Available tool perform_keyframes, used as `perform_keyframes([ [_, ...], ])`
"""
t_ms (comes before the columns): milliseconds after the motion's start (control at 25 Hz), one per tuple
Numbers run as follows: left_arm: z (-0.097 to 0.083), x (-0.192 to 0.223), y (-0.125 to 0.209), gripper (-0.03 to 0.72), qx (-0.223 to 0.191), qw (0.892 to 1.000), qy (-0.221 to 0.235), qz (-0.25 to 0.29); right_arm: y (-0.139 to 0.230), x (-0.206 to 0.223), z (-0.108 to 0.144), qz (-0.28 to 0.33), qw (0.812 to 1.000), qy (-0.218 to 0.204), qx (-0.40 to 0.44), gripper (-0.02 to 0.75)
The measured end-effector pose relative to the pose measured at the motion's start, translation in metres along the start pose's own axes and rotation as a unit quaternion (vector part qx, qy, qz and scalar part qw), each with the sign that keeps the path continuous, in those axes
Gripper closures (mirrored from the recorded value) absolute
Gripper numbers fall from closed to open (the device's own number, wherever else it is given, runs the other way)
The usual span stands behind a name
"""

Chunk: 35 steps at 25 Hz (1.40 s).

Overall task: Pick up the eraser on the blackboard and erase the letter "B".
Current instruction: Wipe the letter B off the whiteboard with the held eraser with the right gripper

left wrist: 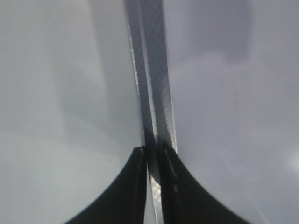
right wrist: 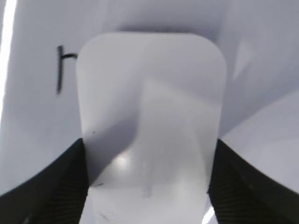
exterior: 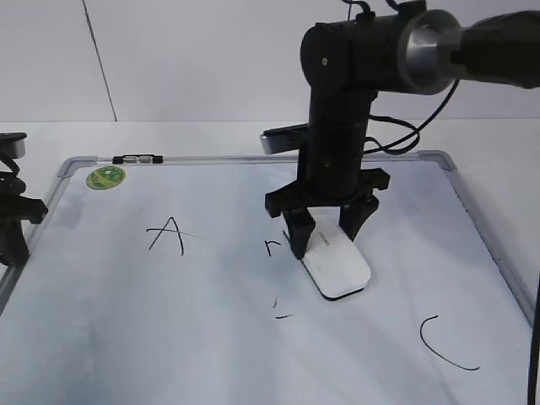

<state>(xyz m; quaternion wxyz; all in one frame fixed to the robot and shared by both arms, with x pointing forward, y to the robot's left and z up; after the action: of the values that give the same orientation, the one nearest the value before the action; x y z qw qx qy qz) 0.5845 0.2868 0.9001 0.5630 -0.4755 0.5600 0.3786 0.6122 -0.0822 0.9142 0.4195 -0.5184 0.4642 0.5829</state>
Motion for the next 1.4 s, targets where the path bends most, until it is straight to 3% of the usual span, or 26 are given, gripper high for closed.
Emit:
perform_keyframes([
  [240,0.0,0.0,0.0,0.639,0.0,1.0,0.0,0.0,-0.017,-0.006,-0.032,-0.031,0.999,0.007,0.038,0.216],
  [640,0.0,0.0,0.0,0.639,0.001,1.0,-0.001,0.0,-0.019,-0.001,-0.022,-0.024,1.0,-0.005,0.013,0.216],
  [880,0.0,0.0,0.001,0.639,0.001,1.0,0.0,0.002,-0.023,-0.001,0.006,-0.034,0.998,0.023,-0.056,0.216],
  [1400,0.0,0.0,0.001,0.639,0.003,1.0,-0.001,0.006,0.003,0.005,0.098,-0.061,0.986,-0.002,-0.156,0.216],
])
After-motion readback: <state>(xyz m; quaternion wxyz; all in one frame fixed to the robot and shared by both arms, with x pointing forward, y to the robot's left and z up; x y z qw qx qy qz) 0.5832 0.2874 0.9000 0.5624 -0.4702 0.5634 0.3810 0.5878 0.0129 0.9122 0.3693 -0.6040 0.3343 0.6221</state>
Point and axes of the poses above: a point on each arm's last joint axis where the gripper is mounted, x pointing out along that axis toward the gripper, z along the wrist's bending axis when the last joint is at zero, y = z × x, the point moved 3 cm from there along x, pointing out along that axis toward the gripper, and after that the axes turned 11 degrees about x, right-handed, at the moved point
